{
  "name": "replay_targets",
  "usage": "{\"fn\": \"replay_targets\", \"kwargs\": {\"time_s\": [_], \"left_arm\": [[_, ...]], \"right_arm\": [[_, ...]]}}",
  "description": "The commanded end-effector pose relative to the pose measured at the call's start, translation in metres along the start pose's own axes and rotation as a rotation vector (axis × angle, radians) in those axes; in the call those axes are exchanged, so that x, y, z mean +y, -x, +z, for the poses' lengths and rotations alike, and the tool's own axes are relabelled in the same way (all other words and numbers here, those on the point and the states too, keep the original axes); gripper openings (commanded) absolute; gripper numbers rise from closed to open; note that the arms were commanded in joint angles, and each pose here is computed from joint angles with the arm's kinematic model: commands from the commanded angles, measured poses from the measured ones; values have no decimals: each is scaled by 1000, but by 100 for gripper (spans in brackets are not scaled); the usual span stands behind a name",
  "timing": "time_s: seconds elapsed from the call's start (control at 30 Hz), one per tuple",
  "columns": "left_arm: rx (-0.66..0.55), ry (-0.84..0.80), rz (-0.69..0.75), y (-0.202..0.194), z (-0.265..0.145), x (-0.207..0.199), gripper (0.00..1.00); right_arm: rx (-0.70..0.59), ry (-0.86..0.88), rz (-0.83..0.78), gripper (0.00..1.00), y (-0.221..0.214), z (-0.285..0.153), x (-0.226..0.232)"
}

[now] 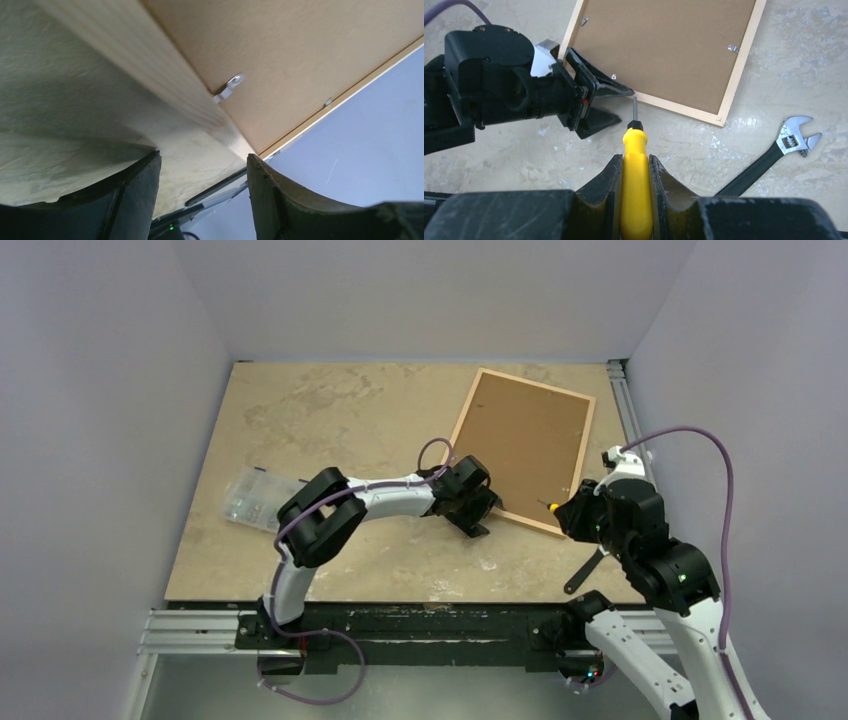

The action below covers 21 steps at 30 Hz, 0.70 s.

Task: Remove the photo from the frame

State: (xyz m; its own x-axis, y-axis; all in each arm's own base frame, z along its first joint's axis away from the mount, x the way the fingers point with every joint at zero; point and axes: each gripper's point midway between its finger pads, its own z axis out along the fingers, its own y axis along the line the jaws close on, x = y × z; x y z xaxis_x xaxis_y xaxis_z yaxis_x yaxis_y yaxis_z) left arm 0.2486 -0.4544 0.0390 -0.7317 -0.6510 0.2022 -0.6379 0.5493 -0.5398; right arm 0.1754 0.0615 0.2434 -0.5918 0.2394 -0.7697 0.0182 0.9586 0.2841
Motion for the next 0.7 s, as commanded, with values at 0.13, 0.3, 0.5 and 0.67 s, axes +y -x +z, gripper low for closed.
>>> {"fn": "replay_targets", "kwargs": {"time_s": [0.13,0.3,0.5,0.67], "left_arm": [[-156,34,-96,30,19,-3,59],[-269,242,-90,40,6,17,52],[-294,290,-105,47,14,26,43],[-332,337,-80,58,13,40,32]], "right_arm": [[-50,-2,32,0,8,-15,-3],[-55,1,35,0,10,-14,-2],[-51,10,46,0,10,-12,1],[-47,16,53,0,9,-12,2]]}}
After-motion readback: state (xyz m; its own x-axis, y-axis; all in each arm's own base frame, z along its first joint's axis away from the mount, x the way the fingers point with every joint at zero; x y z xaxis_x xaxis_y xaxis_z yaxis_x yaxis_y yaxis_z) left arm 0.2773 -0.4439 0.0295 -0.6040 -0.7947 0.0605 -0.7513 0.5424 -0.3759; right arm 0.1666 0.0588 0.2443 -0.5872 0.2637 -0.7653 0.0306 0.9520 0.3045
